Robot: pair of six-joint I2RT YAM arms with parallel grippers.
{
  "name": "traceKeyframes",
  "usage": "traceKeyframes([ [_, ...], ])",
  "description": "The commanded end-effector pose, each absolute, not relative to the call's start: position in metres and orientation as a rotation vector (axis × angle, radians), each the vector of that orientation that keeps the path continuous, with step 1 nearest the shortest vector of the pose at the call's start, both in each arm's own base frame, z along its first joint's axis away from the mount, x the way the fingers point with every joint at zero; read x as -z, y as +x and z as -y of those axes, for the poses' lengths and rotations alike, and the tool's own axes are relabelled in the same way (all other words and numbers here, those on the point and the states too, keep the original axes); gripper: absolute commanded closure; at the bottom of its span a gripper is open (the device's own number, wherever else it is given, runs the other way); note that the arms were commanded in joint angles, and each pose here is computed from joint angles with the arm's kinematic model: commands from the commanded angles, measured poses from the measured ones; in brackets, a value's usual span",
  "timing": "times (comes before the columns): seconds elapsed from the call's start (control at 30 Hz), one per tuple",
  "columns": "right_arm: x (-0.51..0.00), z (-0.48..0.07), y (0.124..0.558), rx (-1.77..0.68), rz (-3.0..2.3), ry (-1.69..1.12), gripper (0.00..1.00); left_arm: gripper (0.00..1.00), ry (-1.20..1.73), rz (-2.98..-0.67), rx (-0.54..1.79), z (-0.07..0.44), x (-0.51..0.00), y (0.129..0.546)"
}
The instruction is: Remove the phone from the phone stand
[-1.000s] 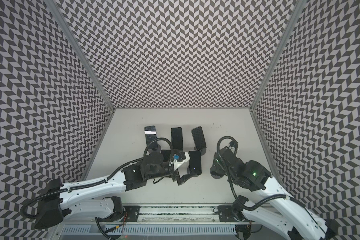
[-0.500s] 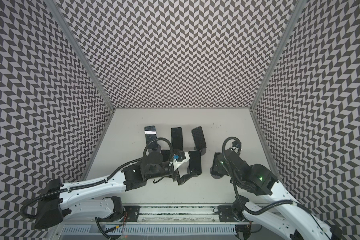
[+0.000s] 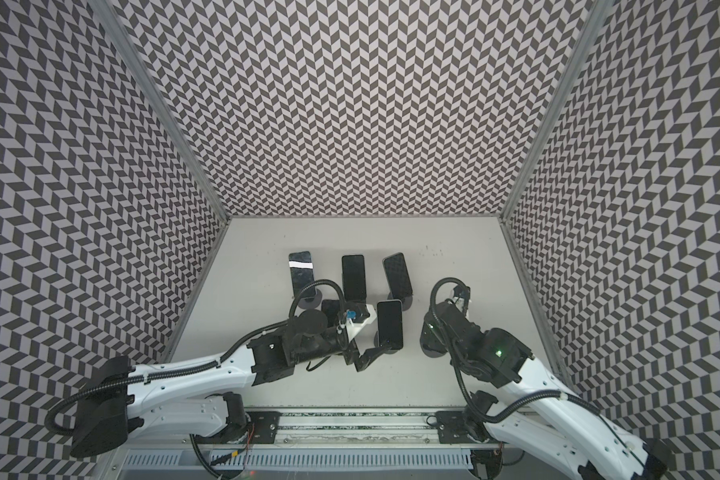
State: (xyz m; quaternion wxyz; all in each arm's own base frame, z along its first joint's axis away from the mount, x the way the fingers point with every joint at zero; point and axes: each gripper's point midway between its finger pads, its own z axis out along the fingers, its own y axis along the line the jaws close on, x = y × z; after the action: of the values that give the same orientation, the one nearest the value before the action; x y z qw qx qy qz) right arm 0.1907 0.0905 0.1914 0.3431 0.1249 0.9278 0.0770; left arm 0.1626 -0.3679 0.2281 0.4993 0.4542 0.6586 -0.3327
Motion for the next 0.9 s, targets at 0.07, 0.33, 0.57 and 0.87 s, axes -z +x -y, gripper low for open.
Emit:
traceKeyframes([
  [0.07, -0.196, -0.094, 0.203, -0.193, -2.349, 0.325, 0.12, 0.00, 1.039, -1.591, 0.824, 0.376, -0.234, 0.168],
  [0.33, -0.176, -0.090, 0.198, -0.153, -2.394, 0.350, 0.11, 0.00, 1.053, -1.598, 0.804, 0.390, -0.230, 0.176],
  [0.57, -0.162, -0.087, 0.201, -0.092, -2.407, 0.359, 0.09, 0.00, 1.058, -1.604, 0.798, 0.394, -0.231, 0.176],
  [0.87, -0.160, -0.089, 0.211, -0.069, -2.383, 0.383, 0.09, 0.00, 1.033, -1.621, 0.769, 0.389, -0.230, 0.178],
])
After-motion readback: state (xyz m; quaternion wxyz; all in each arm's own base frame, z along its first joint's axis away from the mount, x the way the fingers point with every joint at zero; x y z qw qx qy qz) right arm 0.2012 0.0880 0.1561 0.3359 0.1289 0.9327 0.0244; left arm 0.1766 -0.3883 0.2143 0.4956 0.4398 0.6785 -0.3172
